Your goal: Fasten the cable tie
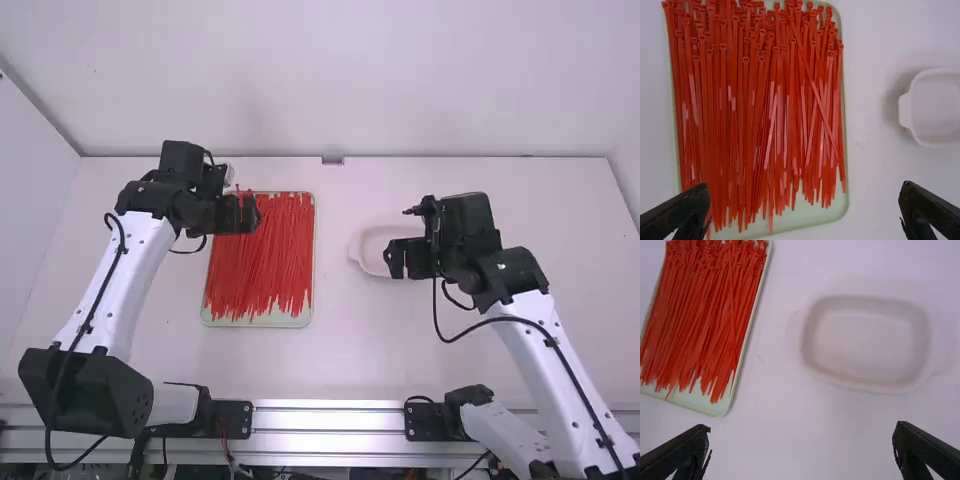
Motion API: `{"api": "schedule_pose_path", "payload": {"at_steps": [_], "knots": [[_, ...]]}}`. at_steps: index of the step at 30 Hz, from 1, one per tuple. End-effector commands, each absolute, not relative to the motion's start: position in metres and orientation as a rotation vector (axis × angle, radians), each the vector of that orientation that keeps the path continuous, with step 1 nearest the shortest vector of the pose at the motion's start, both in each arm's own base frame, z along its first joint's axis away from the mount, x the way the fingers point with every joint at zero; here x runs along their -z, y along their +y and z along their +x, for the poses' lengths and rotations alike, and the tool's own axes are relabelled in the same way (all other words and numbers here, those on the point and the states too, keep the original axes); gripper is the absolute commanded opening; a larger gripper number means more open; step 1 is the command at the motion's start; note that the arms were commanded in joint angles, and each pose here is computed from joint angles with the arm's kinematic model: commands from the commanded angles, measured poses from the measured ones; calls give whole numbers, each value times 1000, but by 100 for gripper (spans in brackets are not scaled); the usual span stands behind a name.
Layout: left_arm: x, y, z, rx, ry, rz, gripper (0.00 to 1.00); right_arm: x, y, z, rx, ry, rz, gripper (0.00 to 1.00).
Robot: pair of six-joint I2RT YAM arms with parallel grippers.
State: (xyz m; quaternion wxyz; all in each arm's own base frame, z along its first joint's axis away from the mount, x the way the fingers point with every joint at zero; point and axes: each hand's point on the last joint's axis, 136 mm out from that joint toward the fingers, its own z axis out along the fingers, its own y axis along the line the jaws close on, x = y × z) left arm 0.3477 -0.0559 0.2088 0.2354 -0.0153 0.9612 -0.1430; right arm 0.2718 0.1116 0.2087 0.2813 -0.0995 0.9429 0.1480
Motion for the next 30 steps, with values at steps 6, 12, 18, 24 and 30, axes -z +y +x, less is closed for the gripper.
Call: {"api": "schedule_pose_path", "payload": {"at_steps": [6, 12, 18, 24, 30], "knots": [[-220, -54, 361, 344, 2582, -7, 99, -202, 106, 290, -350, 2552, -221, 98], [-219, -55, 377, 343, 2548, -1, 99, -193, 117, 293, -410, 2577, -258, 98], [-215, -56, 403, 331, 2488, 40, 99, -194, 116, 295, -405, 2570, -253, 98], [-201, -52, 432, 285, 2455, 52, 99, -196, 122, 296, -420, 2554, -261, 98], [-181, -54, 466, 288, 2437, 57, 99, -197, 127, 295, -427, 2550, -282, 98]]}}
